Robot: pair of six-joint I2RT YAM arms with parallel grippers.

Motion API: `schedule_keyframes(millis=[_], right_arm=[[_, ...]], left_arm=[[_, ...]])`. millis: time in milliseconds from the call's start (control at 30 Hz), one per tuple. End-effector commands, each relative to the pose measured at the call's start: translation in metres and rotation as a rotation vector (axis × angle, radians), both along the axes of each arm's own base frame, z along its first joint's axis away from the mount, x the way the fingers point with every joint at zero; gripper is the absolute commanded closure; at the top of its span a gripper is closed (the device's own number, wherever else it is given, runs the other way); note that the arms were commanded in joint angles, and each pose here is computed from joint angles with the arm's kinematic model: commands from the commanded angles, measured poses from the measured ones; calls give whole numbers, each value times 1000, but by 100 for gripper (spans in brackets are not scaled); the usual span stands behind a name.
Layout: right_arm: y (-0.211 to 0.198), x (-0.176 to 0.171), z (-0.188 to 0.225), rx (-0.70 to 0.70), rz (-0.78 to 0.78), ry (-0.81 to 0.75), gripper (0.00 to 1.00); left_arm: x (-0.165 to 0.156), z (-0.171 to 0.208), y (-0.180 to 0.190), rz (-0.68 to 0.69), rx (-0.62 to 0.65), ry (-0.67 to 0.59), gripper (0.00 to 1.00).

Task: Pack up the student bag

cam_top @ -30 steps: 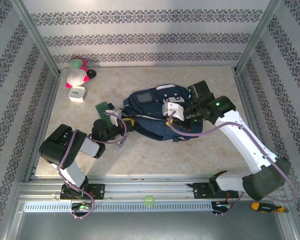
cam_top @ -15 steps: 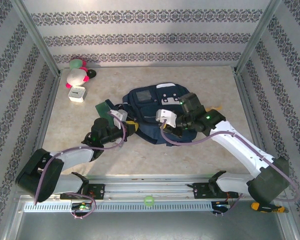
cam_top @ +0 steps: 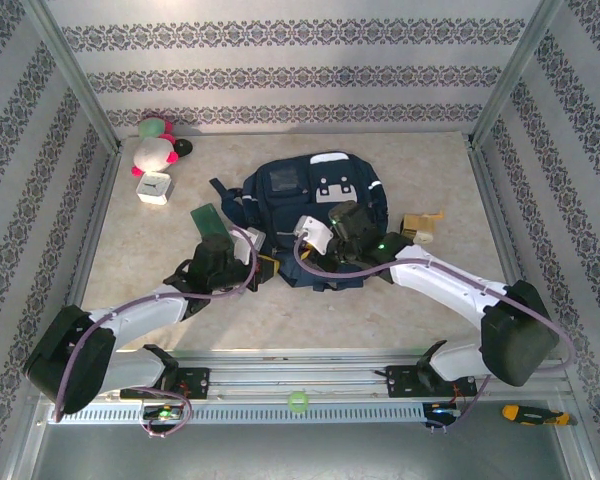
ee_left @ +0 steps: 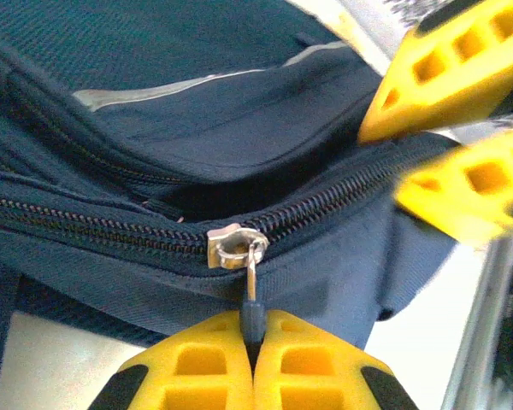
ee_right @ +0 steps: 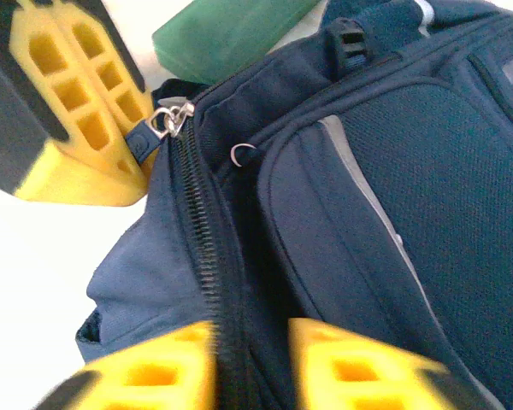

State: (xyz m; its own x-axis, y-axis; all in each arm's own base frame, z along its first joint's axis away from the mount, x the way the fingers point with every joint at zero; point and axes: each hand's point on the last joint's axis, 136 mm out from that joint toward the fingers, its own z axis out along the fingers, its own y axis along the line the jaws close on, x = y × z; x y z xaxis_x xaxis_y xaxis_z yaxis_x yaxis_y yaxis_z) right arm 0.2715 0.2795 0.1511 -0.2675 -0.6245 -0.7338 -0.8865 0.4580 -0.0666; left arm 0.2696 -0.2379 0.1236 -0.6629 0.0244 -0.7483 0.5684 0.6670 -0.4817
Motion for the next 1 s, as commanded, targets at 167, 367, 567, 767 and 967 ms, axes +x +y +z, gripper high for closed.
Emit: schedule_keyframes(millis=[167, 367, 567, 767, 967], right_arm=[[-51, -6, -11, 179, -583, 361, 46], [-91, -29, -58, 104, -863, 603, 42], [-64, -37, -83, 262, -905, 715, 43], [-57, -27, -90, 349, -958, 662, 48], [-62, -18, -92, 425, -1029, 618, 55]], left_arm=[[-3, -44, 13, 79, 173, 184, 100], [-9, -55, 19, 68, 222, 209, 100], [-20, -62, 16, 13, 249, 235, 100], [-35, -59, -1, -82, 196, 251, 100], [-54, -52, -18, -224, 173, 224, 99]])
